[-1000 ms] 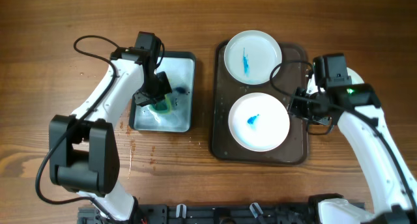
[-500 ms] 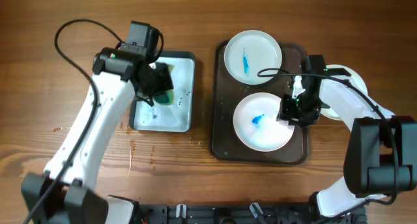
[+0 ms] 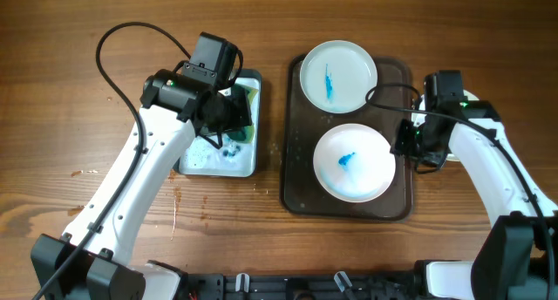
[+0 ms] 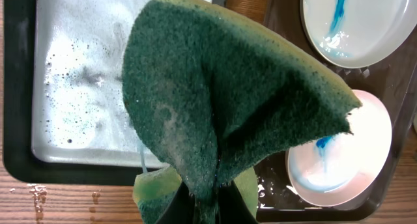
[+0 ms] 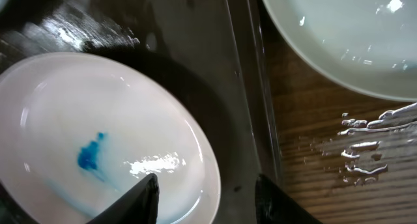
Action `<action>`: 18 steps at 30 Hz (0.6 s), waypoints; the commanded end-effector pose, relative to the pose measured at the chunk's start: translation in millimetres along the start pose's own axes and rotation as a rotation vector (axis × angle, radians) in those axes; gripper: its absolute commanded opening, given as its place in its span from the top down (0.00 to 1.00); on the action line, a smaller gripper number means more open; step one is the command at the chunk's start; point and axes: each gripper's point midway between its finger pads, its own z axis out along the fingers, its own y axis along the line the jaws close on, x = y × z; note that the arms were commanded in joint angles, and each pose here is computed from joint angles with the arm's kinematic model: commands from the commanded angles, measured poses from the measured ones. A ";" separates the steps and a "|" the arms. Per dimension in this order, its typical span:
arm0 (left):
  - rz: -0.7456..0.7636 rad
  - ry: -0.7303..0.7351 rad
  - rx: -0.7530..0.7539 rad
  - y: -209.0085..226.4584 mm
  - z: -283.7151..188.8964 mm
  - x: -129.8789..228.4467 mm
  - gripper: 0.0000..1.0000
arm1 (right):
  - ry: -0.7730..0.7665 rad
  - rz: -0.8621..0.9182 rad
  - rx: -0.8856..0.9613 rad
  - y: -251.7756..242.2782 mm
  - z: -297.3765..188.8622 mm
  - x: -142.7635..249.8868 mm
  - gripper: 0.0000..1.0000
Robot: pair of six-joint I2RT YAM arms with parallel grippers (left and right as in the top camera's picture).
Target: Clean dirty plates on tray and stack at the side
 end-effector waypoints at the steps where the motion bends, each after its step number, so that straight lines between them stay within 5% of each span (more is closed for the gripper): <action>1: -0.009 -0.002 0.016 -3.7 -1.1 -1.8 0.96 | 0.063 0.024 -0.007 -6.5 39.0 23.3 0.53; 6: -0.008 0.003 0.032 -6.9 -1.1 -1.2 0.96 | 0.025 -0.095 -0.117 9.8 51.2 19.9 0.59; 11: -0.052 -0.011 0.090 -19.5 -0.5 -6.8 0.96 | -0.037 -0.185 -0.167 25.9 50.5 7.9 0.95; 18: -0.076 0.035 0.155 -64.4 22.4 6.2 0.96 | -0.050 -0.132 -0.069 19.9 53.5 8.4 0.96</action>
